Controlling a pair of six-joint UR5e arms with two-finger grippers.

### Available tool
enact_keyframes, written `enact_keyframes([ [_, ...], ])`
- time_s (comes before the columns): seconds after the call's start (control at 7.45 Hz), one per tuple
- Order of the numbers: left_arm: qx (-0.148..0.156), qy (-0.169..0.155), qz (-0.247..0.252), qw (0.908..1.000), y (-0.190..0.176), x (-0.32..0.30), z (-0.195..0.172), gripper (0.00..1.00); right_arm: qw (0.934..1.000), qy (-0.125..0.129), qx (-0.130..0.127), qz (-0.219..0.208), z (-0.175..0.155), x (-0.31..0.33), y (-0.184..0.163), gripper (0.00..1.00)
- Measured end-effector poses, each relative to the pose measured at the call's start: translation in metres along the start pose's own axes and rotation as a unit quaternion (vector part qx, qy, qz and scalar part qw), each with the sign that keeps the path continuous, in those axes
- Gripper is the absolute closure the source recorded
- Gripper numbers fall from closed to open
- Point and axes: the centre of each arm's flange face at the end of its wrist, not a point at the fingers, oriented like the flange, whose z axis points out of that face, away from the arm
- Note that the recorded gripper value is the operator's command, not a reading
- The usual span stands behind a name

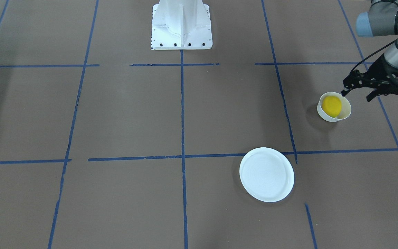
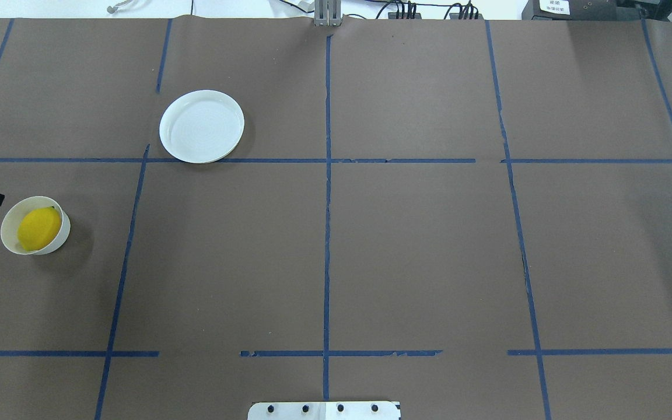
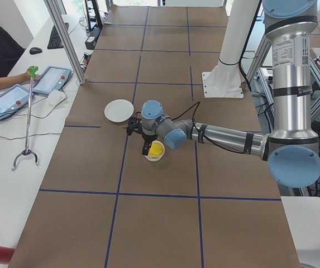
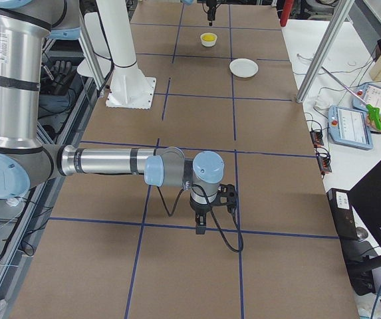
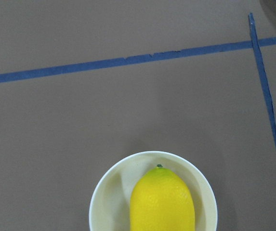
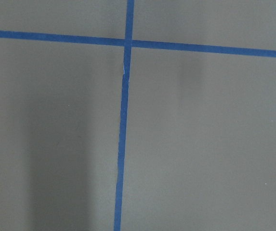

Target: Move lemon from plate to bowl

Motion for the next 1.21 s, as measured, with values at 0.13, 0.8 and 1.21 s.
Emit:
enact_keyframes([
  [0.13,-0.002,-0.015,0.022,0.9997,-0.012,-0.019,-0.018,0.00,1.0000,0.000,0.000,0.000,0.000,0.000,0.000,0.00],
  [0.8,-0.015,-0.063,0.046,0.9968,-0.010,-0.127,-0.098,0.00,1.0000,0.000,0.000,0.000,0.000,0.000,0.000,0.00],
  [1.21,-0.037,-0.039,-0.018,0.9984,0.030,-0.172,-0.090,0.00,1.0000,0.000,0.000,0.000,0.000,0.000,0.000,0.00],
])
